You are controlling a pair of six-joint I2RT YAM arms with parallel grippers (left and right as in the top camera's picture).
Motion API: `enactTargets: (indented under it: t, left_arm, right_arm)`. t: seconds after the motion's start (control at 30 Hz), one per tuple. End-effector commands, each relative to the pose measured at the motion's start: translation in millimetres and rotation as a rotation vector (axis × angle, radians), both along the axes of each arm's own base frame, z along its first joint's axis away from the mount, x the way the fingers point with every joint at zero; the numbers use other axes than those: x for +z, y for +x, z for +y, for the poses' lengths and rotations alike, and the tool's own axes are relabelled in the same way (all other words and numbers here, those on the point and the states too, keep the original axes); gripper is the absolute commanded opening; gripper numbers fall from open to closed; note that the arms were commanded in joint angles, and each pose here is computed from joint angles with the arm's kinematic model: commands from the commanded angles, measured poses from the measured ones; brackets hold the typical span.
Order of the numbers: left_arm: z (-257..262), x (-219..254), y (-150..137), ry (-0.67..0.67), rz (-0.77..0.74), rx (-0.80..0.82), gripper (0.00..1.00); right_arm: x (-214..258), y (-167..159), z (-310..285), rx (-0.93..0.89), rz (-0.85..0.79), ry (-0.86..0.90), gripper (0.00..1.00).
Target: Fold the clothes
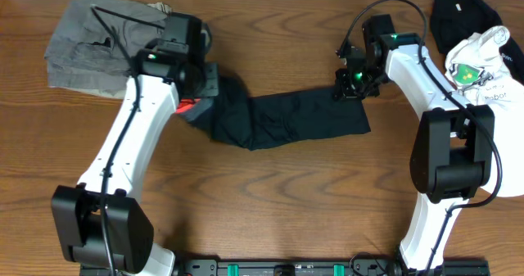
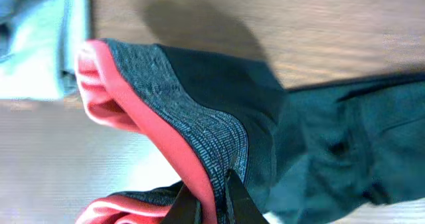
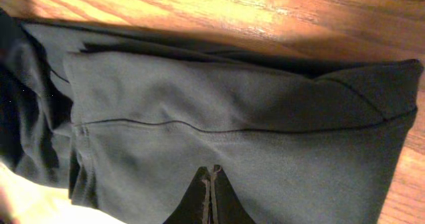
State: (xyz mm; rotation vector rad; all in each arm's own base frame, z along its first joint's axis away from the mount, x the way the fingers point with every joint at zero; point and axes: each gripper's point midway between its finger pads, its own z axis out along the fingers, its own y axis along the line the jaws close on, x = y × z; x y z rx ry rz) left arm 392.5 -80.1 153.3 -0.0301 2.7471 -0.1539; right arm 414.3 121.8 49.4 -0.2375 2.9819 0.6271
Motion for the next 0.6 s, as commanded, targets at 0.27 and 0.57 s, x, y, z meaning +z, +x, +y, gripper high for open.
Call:
enactTargets:
  t: [0.27, 0.57]
  left_arm:
    - [97, 22, -20, 0.22, 0.088, 0.108, 0.06]
    - [121, 23, -30, 0.248, 0.126, 0.145, 0.06]
  right_arm:
    - [0, 0, -4, -0.009, 0.016, -0.002, 0.02]
    - [-1, -1, -4, -0.008, 0.021, -0.003, 0.03]
